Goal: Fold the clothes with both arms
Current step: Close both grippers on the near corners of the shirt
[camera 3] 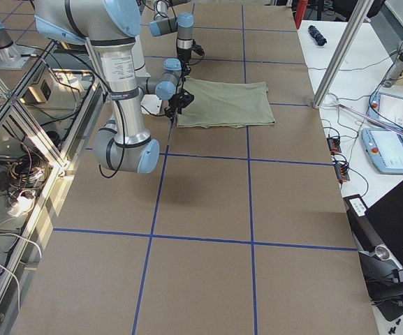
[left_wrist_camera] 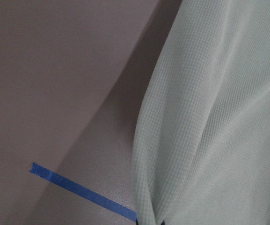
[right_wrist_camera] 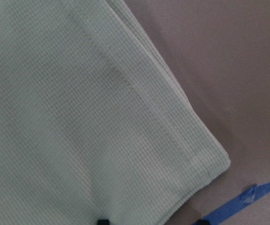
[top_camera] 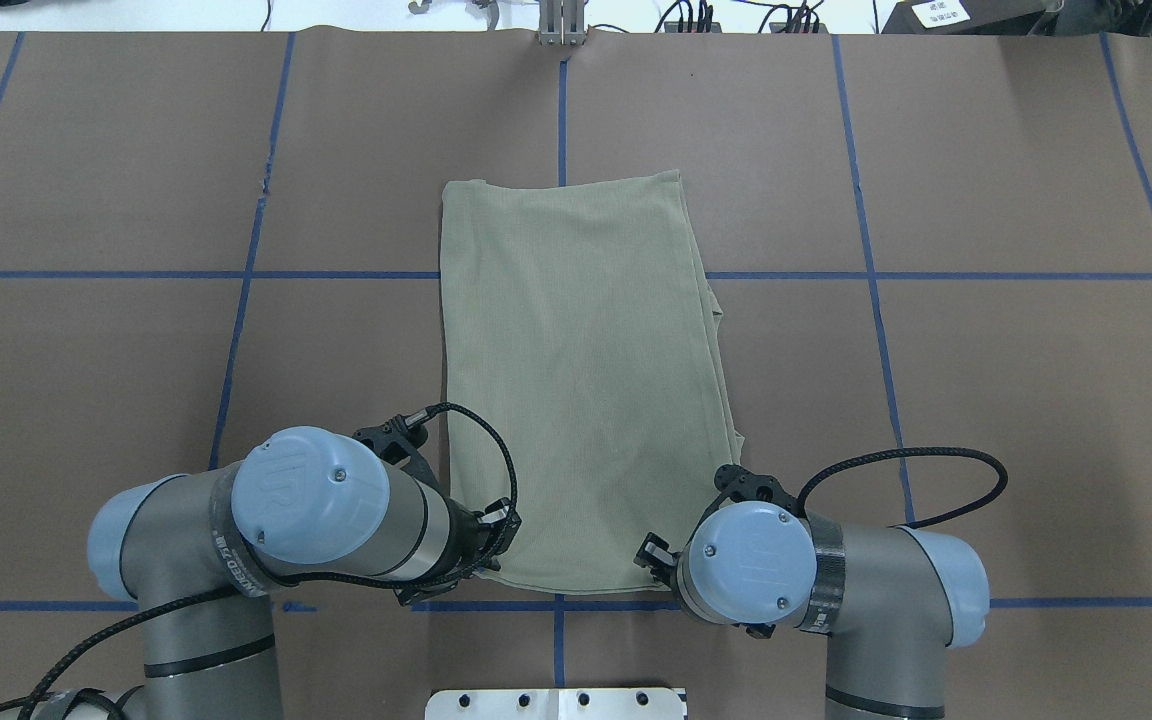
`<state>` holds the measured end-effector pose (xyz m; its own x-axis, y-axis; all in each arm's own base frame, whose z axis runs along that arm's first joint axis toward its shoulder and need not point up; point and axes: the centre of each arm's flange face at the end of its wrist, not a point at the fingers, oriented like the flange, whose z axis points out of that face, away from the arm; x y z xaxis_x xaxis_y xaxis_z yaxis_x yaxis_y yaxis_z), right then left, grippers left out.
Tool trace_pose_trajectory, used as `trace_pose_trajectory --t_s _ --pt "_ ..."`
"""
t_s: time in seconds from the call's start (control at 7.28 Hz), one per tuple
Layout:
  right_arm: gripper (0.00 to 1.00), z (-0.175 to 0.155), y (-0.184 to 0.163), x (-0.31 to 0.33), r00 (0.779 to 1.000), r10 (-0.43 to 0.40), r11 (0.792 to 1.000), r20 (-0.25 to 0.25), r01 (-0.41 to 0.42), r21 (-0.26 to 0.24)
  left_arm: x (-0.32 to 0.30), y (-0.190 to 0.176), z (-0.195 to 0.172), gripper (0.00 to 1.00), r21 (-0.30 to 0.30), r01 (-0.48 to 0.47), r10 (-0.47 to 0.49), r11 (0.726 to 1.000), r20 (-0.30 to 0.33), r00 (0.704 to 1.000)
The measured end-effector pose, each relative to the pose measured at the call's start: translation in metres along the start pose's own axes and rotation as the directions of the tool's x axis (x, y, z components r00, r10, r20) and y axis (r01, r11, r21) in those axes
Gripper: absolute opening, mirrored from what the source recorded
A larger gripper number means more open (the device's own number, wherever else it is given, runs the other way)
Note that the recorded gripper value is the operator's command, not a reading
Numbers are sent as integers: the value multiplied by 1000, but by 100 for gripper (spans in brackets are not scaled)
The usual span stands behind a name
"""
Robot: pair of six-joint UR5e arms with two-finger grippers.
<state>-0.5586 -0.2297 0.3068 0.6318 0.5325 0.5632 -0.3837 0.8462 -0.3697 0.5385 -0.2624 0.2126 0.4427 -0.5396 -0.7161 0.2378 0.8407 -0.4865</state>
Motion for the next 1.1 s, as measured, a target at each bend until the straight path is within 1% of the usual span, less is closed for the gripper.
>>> trace_pose_trajectory --t_s 0.27,0.55,1.1 --pt "0 -1 -9 -3 1000 11 1000 0 -11 8 0 0 1 0 0 1 -1 1000 1 1000" --pt "0 -8 -15 -8 1000 19 1000 13 -19 8 -1 2 2 0 -3 -1 1 1000 3 1000" --pt "0 -15 -18 -12 999 26 1000 30 -27 13 -1 6 3 0 -7 -5 5 1000 3 1000"
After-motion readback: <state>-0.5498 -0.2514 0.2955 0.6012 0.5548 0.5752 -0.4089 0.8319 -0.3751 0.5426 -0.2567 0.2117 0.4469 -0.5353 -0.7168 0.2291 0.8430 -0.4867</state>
